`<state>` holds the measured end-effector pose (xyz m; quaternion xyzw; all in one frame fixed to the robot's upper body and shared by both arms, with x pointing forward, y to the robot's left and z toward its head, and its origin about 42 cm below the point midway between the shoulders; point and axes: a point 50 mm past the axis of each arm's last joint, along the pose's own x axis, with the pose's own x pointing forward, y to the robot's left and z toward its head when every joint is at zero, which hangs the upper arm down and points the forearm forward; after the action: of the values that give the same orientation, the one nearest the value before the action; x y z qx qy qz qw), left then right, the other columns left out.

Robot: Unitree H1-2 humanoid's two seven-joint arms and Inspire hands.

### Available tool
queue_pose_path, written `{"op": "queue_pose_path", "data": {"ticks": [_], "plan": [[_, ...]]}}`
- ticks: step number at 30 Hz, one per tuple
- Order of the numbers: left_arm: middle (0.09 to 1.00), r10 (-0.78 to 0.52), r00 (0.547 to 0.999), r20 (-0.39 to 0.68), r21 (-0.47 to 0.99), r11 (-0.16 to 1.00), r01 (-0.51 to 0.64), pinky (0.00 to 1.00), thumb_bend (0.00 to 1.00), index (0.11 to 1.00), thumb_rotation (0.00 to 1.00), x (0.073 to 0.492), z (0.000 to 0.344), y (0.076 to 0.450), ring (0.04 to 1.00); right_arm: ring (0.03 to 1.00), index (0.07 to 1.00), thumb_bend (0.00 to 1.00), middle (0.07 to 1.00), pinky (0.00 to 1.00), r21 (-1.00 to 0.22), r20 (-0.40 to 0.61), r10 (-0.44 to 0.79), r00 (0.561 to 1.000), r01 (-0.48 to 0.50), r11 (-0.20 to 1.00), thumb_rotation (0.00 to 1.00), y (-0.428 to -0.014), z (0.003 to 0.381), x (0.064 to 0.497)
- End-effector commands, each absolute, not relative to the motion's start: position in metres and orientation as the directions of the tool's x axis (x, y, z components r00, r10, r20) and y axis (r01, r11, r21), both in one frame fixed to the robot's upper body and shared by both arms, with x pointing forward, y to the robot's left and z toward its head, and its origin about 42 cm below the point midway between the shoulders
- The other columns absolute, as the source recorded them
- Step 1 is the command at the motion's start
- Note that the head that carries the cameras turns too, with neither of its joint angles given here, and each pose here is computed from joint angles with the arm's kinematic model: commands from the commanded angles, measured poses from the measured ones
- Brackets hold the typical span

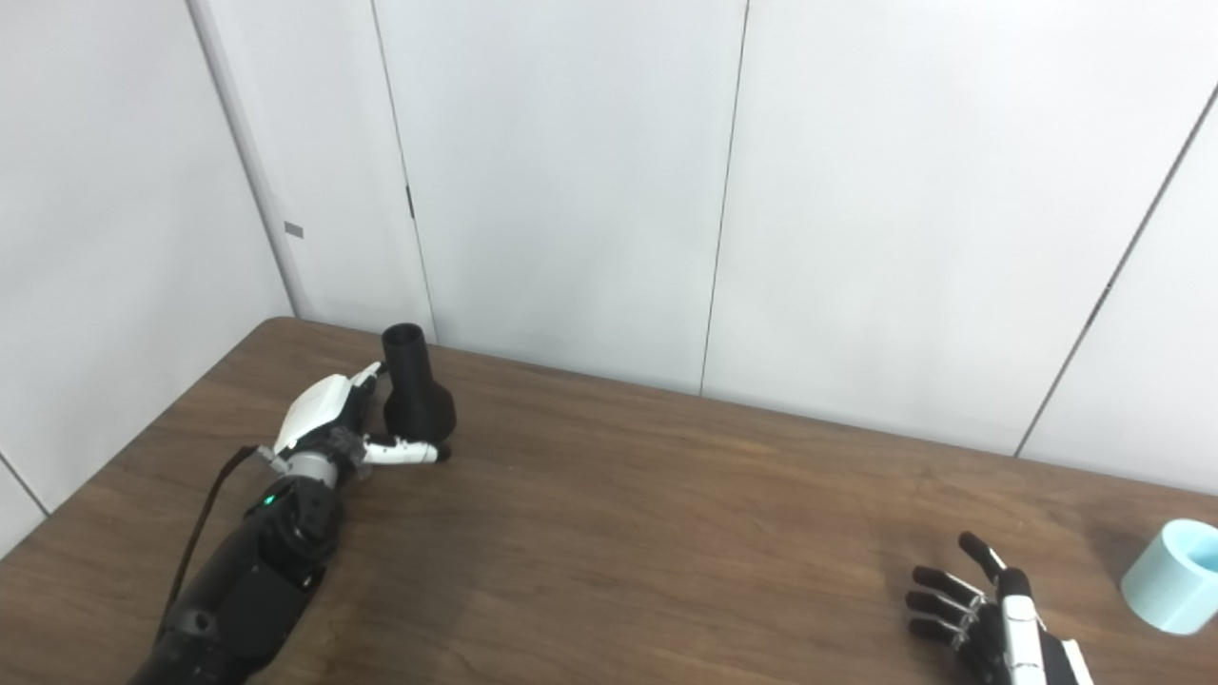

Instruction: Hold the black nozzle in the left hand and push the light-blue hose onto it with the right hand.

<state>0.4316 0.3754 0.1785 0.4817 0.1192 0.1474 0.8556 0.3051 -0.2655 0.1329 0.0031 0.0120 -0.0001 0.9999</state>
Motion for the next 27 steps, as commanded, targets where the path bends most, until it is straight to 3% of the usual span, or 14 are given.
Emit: {"op": "queue_pose_path", "data": {"ticks": [1, 8, 10, 15, 19, 20, 21, 22, 27], "plan": [[0.958, 0.376, 0.927, 0.018, 0.876, 0.441, -0.196, 1.0, 1.0, 0.932, 0.34, 0.446, 0.211, 0.382, 0.979, 0.643, 0.885, 0.38, 0.685, 0.58, -0.002, -0.029, -0.004, 1.0, 0.004, 1.0, 1.0, -0.268, 0.133, 0.301], [0.906, 0.386, 0.921, -0.046, 0.893, 0.429, -0.135, 0.96, 1.0, 0.845, 0.29, 0.457, 0.207, 0.373, 0.935, 0.618, 0.883, 0.4, 0.671, 0.58, -0.016, -0.024, -0.003, 1.0, 0.003, 1.0, 1.0, -0.268, 0.133, 0.299], [0.874, 0.385, 0.921, -0.064, 0.889, 0.441, -0.122, 0.91, 1.0, 0.813, 0.25, 0.459, 0.204, 0.372, 0.905, 0.605, 0.884, 0.4, 0.66, 0.57, -0.003, -0.025, 0.0, 1.0, 0.0, 1.0, 1.0, -0.268, 0.133, 0.299], [0.803, 0.376, 0.922, -0.097, 0.867, 0.487, -0.108, 0.9, 0.98, 0.771, 0.19, 0.465, 0.202, 0.368, 0.878, 0.58, 0.876, 0.41, 0.64, 0.55, 0.004, -0.016, -0.008, 1.0, 0.008, 1.0, 1.0, -0.267, 0.134, 0.297], [0.788, 0.356, 0.93, -0.096, 0.832, 0.541, -0.121, 0.88, 0.89, 0.649, 0.1, 0.464, 0.202, 0.367, 0.866, 0.562, 0.874, 0.41, 0.621, 0.54, 0.019, -0.007, -0.013, 1.0, 0.013, 1.0, 1.0, -0.266, 0.134, 0.297], [0.749, 0.354, 0.932, -0.084, 0.825, 0.549, -0.134, 0.84, 0.87, 0.614, 0.06, 0.463, 0.201, 0.366, 0.823, 0.556, 0.87, 0.41, 0.615, 0.53, 0.016, -0.004, -0.014, 1.0, 0.014, 1.0, 1.0, -0.267, 0.134, 0.297], [0.705, 0.351, 0.934, -0.067, 0.817, 0.556, -0.15, 0.74, 0.7, 0.553, 0.06, 0.462, 0.201, 0.366, 0.762, 0.553, 0.868, 0.42, 0.612, 0.53, 0.01, -0.002, -0.016, 1.0, 0.016, 1.0, 1.0, -0.267, 0.134, 0.297], [0.646, 0.352, 0.934, -0.054, 0.806, 0.567, -0.167, 0.61, 0.6, 0.514, 0.05, 0.462, 0.201, 0.365, 0.672, 0.549, 0.864, 0.43, 0.607, 0.53, 0.009, -0.001, -0.015, 1.0, 0.015, 1.0, 1.0, -0.268, 0.134, 0.297], [0.547, 0.363, 0.932, -0.026, 0.8, 0.567, -0.198, 0.47, 0.52, 0.47, 0.0, 0.46, 0.2, 0.367, 0.537, 0.536, 0.847, 0.44, 0.588, 0.53, -0.003, 0.007, -0.015, 1.0, 0.015, 1.0, 1.0, -0.269, 0.134, 0.298]]}}
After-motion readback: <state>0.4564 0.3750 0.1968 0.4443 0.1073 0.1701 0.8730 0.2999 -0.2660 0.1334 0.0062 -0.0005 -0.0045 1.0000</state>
